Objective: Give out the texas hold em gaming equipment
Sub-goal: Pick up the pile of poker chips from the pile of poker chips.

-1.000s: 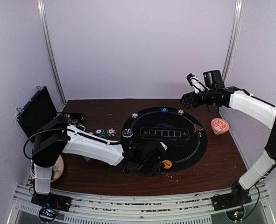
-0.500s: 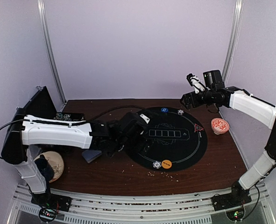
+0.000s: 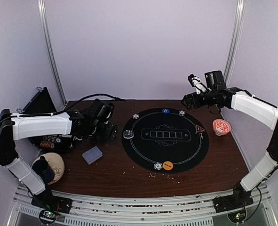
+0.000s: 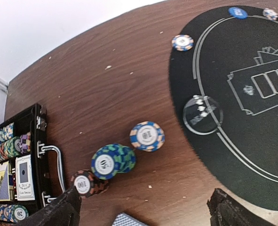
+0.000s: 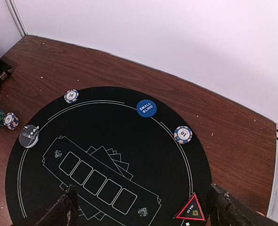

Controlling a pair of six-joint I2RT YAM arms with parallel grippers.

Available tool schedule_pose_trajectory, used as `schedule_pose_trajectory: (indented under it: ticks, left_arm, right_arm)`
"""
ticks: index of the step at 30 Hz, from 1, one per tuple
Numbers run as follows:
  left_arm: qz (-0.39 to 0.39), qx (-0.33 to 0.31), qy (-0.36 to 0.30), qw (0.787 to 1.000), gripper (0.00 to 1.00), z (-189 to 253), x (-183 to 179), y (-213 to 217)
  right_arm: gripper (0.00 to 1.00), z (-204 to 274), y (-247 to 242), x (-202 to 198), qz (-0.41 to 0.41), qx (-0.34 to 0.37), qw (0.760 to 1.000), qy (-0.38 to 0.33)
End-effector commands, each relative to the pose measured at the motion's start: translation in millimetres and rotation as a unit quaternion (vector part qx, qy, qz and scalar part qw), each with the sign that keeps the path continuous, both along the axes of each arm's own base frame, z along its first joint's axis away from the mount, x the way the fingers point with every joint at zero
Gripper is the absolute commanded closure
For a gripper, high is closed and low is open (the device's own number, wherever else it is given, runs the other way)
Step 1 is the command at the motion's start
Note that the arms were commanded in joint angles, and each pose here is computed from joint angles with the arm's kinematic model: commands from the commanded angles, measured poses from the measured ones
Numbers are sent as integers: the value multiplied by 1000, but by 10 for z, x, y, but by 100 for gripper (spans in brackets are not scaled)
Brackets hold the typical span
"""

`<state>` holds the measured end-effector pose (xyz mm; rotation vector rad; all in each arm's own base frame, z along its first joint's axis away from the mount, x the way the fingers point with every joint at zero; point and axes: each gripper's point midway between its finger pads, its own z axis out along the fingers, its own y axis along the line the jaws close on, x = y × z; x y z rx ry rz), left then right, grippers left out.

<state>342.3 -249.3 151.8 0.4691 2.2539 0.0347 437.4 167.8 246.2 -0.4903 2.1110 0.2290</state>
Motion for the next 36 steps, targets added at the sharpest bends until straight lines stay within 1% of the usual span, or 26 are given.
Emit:
schedule_pose_trajectory:
  ticks: [1,7,11,16,20,23,36]
  left_arm:
    - [9,3,21,1000,2,-103,99,202]
    - [48,-9,49,998,2,-273,327,509]
    - [63,5,84,994,2,-521,413,617]
    - [55,14,110,992,2,-679,493,546]
    - [49,18,117,992,2,-731,569,501]
    - [47,10,114,992,3,-717,611,487]
    - [35,-20,126,991,13,-764,695,502]
  right_arm:
    - [5,187,-25,-66,0,15,1000,-17]
    - [5,201,-21,-76,1,18,1000,-18]
    - [5,203,-2,-86,5,21,1000,-17]
    - [5,228,10,-104,9,26,999,-18]
    - [5,260,11,-119,10,29,999,-21]
    - [5,277,15,-125,11,30,999,-22]
    - [5,265,10,-122,10,30,999,-21]
